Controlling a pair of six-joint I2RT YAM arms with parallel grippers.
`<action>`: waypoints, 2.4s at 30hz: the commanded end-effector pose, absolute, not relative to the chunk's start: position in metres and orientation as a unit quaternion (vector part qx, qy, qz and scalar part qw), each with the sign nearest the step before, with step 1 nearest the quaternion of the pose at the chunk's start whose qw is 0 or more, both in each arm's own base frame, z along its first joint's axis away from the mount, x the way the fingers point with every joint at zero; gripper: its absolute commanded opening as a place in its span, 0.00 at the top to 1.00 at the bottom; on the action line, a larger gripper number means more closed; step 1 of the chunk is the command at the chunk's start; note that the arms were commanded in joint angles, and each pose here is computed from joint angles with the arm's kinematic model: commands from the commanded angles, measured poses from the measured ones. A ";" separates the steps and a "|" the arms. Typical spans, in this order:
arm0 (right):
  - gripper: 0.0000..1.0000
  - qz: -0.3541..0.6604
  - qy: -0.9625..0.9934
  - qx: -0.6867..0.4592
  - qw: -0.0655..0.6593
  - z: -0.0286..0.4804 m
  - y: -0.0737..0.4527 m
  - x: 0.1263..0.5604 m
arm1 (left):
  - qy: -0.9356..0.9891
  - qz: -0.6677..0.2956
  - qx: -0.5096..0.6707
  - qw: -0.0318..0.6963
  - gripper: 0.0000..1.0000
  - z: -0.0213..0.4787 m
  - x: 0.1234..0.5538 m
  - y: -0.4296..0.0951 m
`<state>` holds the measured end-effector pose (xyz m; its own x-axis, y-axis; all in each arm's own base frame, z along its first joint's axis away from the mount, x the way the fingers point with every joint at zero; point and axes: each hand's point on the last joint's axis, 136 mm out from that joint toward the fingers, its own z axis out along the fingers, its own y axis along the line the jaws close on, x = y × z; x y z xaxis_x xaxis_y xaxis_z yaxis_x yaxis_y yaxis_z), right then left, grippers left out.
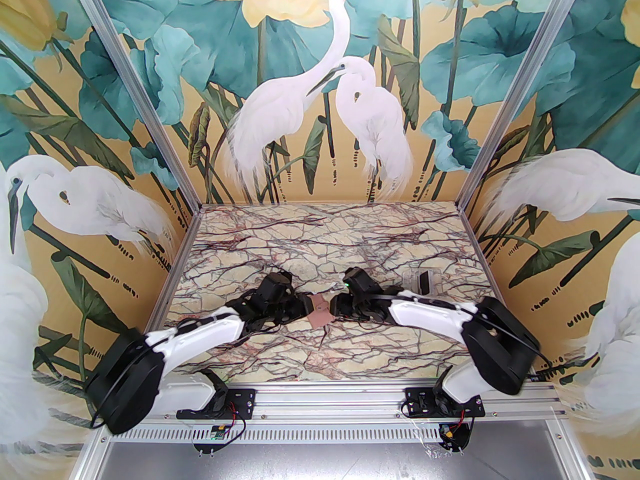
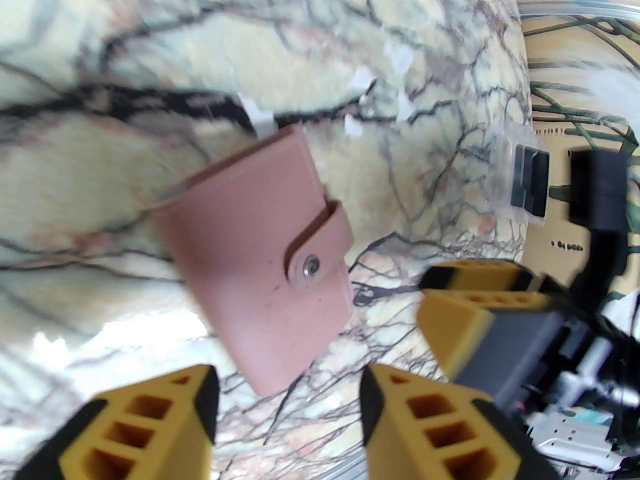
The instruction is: Put the credit cards into the card holder
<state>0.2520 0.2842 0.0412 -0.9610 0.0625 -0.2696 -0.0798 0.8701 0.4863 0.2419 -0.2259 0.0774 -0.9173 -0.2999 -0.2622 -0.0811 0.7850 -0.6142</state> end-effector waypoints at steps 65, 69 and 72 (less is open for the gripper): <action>0.56 0.307 0.943 0.002 0.131 0.038 0.287 0.250 | 0.930 -0.323 -0.047 0.167 0.61 0.046 0.266 -0.224; 0.52 0.237 0.960 0.005 0.147 0.054 0.272 0.252 | 0.918 -0.363 -0.039 0.153 0.61 0.045 0.252 -0.231; 0.51 0.199 0.966 -0.013 0.162 0.076 0.273 0.256 | 0.914 -0.374 -0.031 0.152 0.63 0.042 0.249 -0.234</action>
